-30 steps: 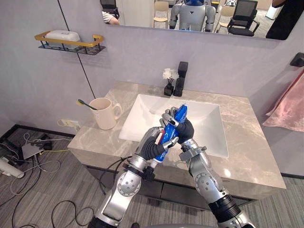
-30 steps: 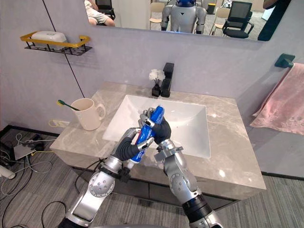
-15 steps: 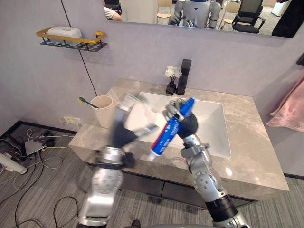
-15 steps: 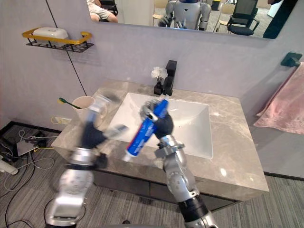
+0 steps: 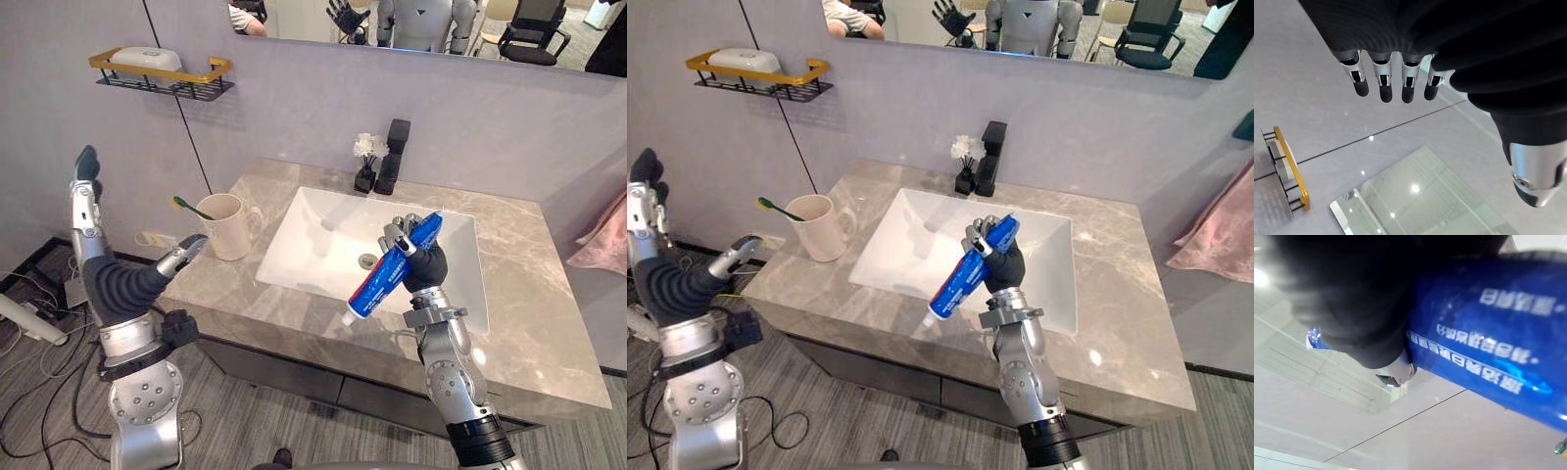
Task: Organize washtable
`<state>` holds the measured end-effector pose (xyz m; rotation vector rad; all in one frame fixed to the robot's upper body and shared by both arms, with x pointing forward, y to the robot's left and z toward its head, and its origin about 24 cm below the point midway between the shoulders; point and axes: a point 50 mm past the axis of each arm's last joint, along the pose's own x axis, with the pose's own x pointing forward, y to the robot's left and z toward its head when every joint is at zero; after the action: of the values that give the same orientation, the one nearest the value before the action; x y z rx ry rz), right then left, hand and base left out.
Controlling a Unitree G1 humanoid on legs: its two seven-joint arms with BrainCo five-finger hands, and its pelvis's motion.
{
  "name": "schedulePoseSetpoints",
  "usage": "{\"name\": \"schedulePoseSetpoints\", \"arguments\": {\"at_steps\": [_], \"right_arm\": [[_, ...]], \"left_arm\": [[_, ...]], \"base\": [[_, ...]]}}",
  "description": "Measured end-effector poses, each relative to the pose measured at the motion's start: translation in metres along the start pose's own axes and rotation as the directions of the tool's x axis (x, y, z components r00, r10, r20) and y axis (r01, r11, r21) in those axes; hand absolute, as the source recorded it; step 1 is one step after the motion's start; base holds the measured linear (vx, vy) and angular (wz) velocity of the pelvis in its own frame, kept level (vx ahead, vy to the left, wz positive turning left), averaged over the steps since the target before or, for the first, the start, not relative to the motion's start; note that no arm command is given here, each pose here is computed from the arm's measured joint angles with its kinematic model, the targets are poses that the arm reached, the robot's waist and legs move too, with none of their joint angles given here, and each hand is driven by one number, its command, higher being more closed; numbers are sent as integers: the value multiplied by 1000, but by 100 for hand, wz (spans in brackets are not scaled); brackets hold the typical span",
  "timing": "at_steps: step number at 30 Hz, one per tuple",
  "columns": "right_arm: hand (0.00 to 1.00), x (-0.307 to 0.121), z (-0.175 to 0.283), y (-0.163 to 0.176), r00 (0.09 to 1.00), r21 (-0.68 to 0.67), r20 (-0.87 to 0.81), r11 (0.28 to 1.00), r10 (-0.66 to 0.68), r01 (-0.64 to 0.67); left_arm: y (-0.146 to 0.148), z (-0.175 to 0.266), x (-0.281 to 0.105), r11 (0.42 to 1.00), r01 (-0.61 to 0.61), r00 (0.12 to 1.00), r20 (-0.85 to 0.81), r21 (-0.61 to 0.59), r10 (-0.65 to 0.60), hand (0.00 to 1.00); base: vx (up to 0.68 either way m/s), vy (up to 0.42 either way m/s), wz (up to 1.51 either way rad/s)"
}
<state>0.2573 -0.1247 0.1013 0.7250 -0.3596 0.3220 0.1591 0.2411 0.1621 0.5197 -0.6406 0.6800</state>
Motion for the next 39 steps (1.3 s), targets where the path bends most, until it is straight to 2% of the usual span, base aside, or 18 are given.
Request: {"name": "schedulePoseSetpoints", "arguments": {"at_steps": [4,9,12,18,20,25,30,34,39], "right_arm": [[100,-8,10,-15,996,-15,41,997,-77,78],[100,-10,12,-19,993,-19,50,994,-108,109],[100,-10,12,-19,992,-18,51,993,-112,113],[100,-11,18,-16,992,-21,77,994,-103,105],[100,-12,18,-17,991,-22,81,994,-109,111],[100,-13,20,-19,986,-32,100,990,-135,139],[100,-11,22,-18,986,-93,101,986,-131,141],[100,5,32,-9,991,-187,120,979,-56,78],[100,33,48,16,983,-336,152,940,105,-48]], "left_arm": [[21,-47,-17,994,-64,970,-230,84,82,0],[38,-100,-59,989,-101,837,-529,104,141,0],[37,-122,-87,987,-144,728,-669,65,150,0],[27,-157,-158,989,-144,432,-898,14,76,0],[23,-160,-168,992,-128,395,-917,2,52,0],[6,-166,-206,997,-42,238,-970,-65,-53,0],[-9,-166,-230,991,10,135,-981,-136,-136,0],[-18,-165,-246,979,50,62,-978,-197,-200,0],[-24,-163,-262,957,125,-10,-965,-261,-262,0]], "base": [[-9,-4,0],[-7,-3,0],[-10,-4,1],[-13,-11,7],[-11,-16,11],[-8,-19,4],[-16,-11,3],[-31,-19,5],[-19,-23,6]]}}
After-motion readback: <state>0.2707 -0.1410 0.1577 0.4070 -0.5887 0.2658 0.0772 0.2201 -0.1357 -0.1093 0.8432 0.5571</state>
